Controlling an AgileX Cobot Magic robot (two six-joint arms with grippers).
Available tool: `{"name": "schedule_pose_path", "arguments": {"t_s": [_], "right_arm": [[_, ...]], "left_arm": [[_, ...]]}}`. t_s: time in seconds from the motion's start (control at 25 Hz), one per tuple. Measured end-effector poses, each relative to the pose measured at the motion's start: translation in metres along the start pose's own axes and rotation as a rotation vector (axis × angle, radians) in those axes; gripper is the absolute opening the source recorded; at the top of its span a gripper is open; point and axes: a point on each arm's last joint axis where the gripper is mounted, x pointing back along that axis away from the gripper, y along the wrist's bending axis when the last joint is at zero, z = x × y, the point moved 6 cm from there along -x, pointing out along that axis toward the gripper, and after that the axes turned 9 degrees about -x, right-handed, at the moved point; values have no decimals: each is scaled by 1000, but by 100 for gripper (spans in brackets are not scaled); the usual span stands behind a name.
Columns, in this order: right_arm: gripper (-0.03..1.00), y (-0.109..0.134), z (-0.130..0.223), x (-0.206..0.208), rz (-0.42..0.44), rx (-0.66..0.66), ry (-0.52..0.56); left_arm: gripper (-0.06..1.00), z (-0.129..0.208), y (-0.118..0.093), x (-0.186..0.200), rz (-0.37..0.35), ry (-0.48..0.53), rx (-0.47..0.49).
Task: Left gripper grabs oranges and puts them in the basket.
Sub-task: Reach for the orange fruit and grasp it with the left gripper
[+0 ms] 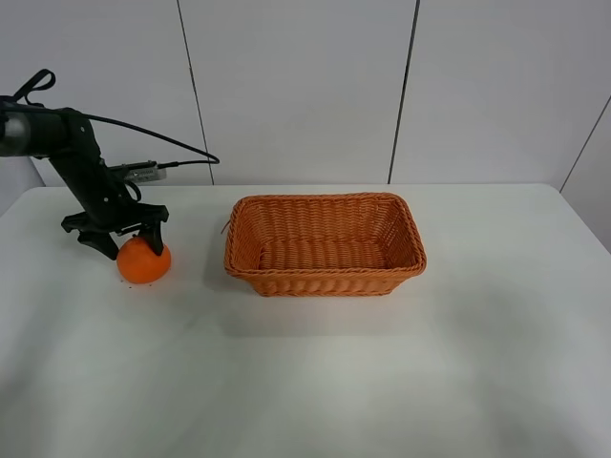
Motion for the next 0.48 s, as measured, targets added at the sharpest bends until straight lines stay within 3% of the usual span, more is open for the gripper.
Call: {"name": "schedule_pose_path", "arguments": {"t_s": [0.12,0.2,0.36,0.4,0.48], "right_arm": [[69,0,0,0,0,0,0],[69,0,0,0,0,0,0],[69,0,0,0,0,0,0],[69,0,0,0,0,0,0],[69,0,0,0,0,0,0]], "left_arm": [[81,1,-1,-8,9,14,6],[69,1,-2,-11,19,19,13],[29,2,-3,-9,25,21,12],[23,2,-3,-8,25,17,10],[23,2,-3,-4,23,17,8]]}}
